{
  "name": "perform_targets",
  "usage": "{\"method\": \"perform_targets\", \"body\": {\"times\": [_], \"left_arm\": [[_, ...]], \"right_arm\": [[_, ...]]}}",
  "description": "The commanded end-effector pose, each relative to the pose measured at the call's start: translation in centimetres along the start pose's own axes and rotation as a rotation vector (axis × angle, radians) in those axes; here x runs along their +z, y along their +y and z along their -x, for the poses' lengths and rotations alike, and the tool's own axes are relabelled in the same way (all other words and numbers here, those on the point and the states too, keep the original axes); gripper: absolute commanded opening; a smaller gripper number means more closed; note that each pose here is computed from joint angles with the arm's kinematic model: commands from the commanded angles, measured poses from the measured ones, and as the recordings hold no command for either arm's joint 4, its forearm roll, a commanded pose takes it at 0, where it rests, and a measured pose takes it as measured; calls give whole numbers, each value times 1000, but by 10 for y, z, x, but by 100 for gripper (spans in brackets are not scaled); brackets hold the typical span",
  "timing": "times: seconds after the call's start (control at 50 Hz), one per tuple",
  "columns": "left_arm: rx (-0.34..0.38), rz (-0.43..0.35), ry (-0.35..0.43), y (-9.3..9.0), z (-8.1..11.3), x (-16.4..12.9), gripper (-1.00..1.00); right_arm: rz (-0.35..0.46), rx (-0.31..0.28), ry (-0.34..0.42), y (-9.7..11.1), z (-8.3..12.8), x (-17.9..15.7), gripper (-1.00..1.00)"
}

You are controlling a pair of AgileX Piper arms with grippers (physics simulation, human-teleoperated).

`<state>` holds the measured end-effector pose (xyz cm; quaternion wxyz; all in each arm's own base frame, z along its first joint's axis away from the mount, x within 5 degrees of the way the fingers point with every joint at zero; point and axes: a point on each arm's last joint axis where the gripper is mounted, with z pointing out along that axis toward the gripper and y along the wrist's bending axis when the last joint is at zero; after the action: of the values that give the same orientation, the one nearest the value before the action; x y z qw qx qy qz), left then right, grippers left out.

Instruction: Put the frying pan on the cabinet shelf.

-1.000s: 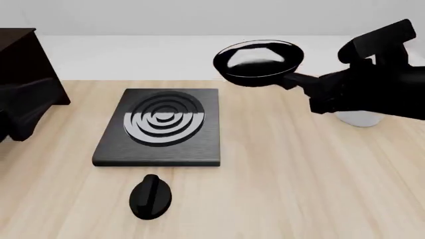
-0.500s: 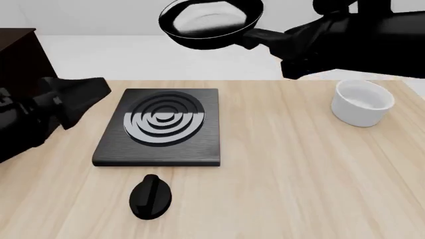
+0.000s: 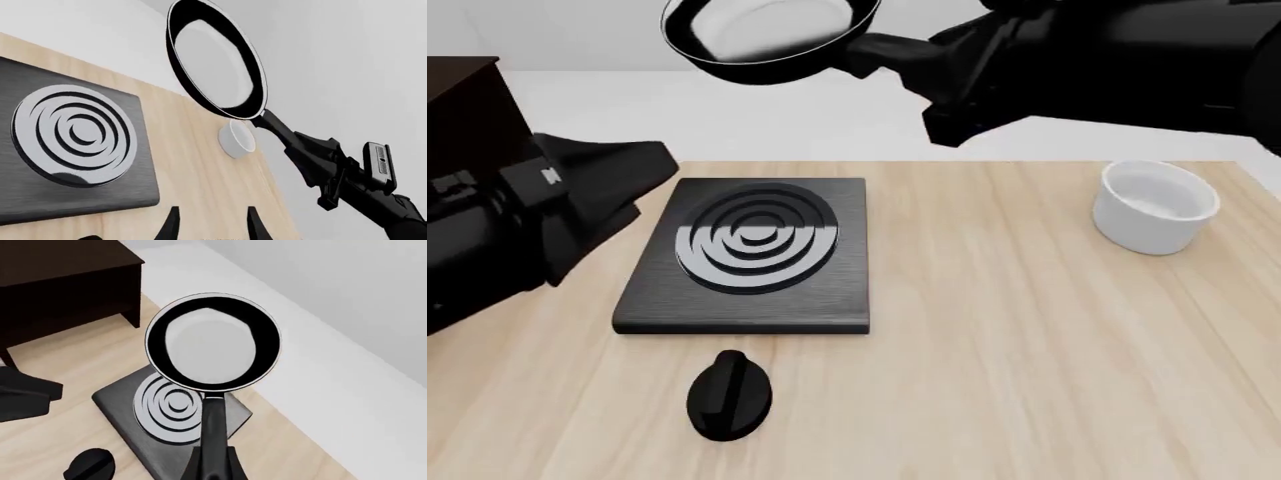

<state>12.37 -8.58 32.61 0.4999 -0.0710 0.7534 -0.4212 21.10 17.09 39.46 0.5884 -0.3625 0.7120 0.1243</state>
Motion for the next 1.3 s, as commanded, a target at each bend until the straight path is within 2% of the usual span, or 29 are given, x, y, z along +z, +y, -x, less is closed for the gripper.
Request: {"method": "perform_targets", "body": {"times": [0.02, 0.06, 0.08, 0.16, 0.44, 0.48, 0.58, 0.72, 0.92, 1.14, 1.3], "left_arm": [[-26, -30, 32, -11, 0, 15, 100], [-42, -35, 36, -10, -2, 18, 100], [-78, -32, 29, -7, -4, 20, 100], [-52, -63, 29, -14, -2, 24, 100], [-97, -63, 54, -9, -13, 39, 100], [-75, -60, 60, -11, -12, 42, 100], [-93, -78, 83, -16, -16, 47, 100], [-115, -92, 88, -21, -16, 52, 100], [-123, -103, 114, -25, -21, 59, 100], [-133, -135, 132, -32, -24, 55, 100], [-138, -133, 110, -31, -18, 51, 100]], "right_arm": [[30, -12, -85, 10, 19, 3, -100], [34, -14, -89, 10, 21, 3, -100], [38, -15, -90, 12, 21, 3, -100], [51, -18, -100, 16, 21, 5, -100], [80, -22, -109, 26, 20, 5, -100], [89, -24, -110, 29, 19, 6, -100], [99, -30, -126, 33, 19, 5, -100], [121, -4, -152, 41, 17, 5, -100], [148, 7, -149, 52, 8, 12, -100], [141, 17, -162, 50, 8, 12, -100], [132, 17, -168, 48, 6, 11, -100]]}}
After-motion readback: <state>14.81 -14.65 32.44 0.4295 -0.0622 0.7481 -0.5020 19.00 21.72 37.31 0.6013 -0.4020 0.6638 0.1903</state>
